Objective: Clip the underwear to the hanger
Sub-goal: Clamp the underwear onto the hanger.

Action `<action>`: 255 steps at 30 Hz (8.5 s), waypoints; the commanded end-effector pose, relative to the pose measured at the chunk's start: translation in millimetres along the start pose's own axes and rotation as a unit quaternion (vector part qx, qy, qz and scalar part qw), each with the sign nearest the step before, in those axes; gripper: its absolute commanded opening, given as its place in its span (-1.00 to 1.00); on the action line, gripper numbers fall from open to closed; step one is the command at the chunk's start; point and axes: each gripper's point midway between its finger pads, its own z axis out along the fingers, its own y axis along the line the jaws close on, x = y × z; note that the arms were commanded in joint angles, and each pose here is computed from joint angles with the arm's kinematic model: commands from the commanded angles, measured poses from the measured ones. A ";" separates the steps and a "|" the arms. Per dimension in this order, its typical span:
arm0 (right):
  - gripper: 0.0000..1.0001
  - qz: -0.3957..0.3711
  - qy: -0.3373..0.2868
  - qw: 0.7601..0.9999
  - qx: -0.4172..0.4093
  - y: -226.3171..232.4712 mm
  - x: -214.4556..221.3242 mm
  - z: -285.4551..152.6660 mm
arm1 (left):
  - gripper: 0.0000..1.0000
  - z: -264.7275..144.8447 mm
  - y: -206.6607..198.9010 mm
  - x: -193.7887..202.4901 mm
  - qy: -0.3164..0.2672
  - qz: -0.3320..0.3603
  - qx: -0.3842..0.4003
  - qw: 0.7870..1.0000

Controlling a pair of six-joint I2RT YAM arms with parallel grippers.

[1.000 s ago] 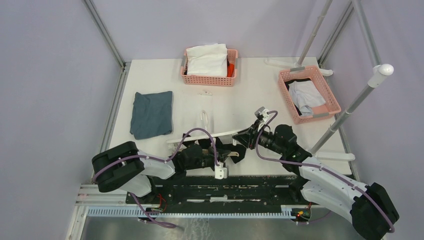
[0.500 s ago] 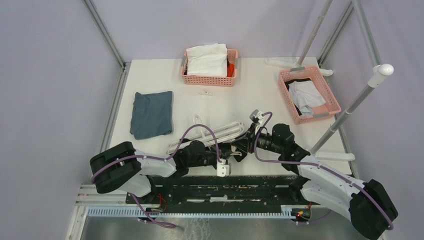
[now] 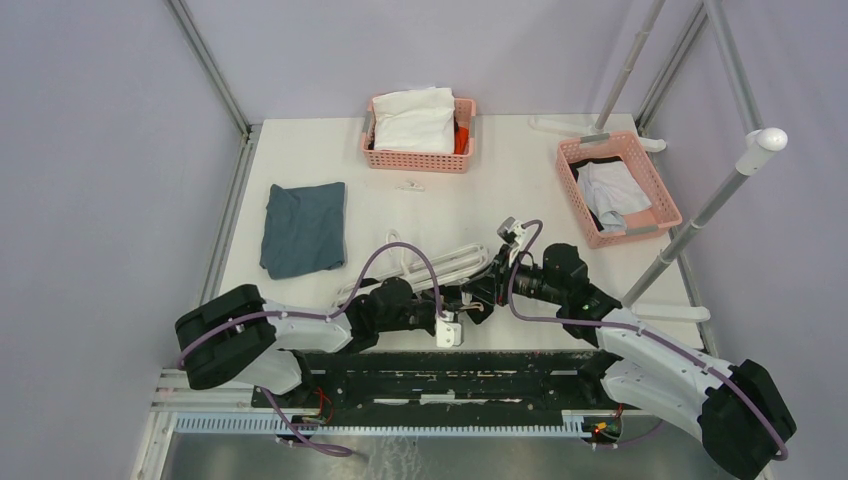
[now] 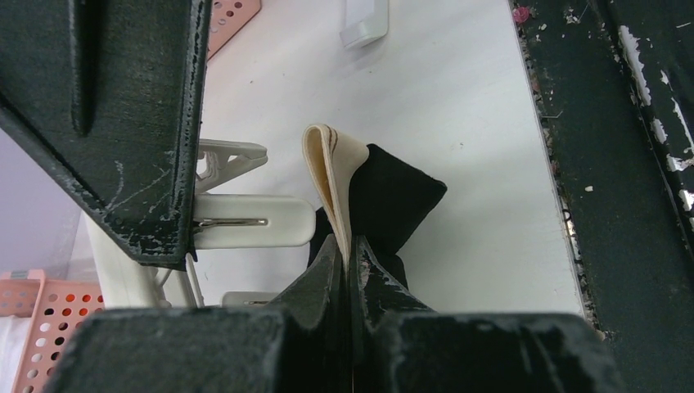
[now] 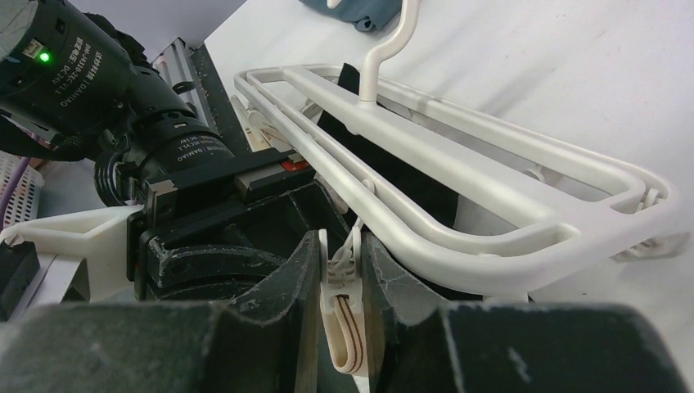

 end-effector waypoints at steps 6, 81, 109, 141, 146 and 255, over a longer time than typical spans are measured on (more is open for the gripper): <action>-1.00 -0.019 -0.027 0.998 -0.055 29.7 -30.2 3.7 | -0.95 0.9 27.1 -25.3 -0.027 -0.025 -0.034 0.999; -0.96 -0.031 -0.016 0.998 -0.046 34.2 -26.6 13.1 | -0.94 4.1 4.0 -23.2 0.017 -0.170 0.037 0.985; -0.95 -0.045 -0.008 0.998 -0.050 36.0 -18.9 12.9 | -0.95 -1.0 20.5 -35.6 -0.005 -0.217 0.014 0.976; -0.94 -0.064 0.000 0.997 -0.043 35.0 -17.5 9.4 | -0.94 -12.9 33.8 -50.4 -0.031 -0.234 0.000 0.972; -0.93 -0.068 -0.001 0.997 -0.043 35.6 -18.1 8.3 | -0.94 -14.5 35.7 -52.3 -0.034 -0.234 -0.001 0.972; 0.60 -0.059 -0.039 0.997 0.022 26.1 -35.9 -8.7 | -0.28 -38.3 16.4 2.1 0.012 -0.258 -0.083 0.962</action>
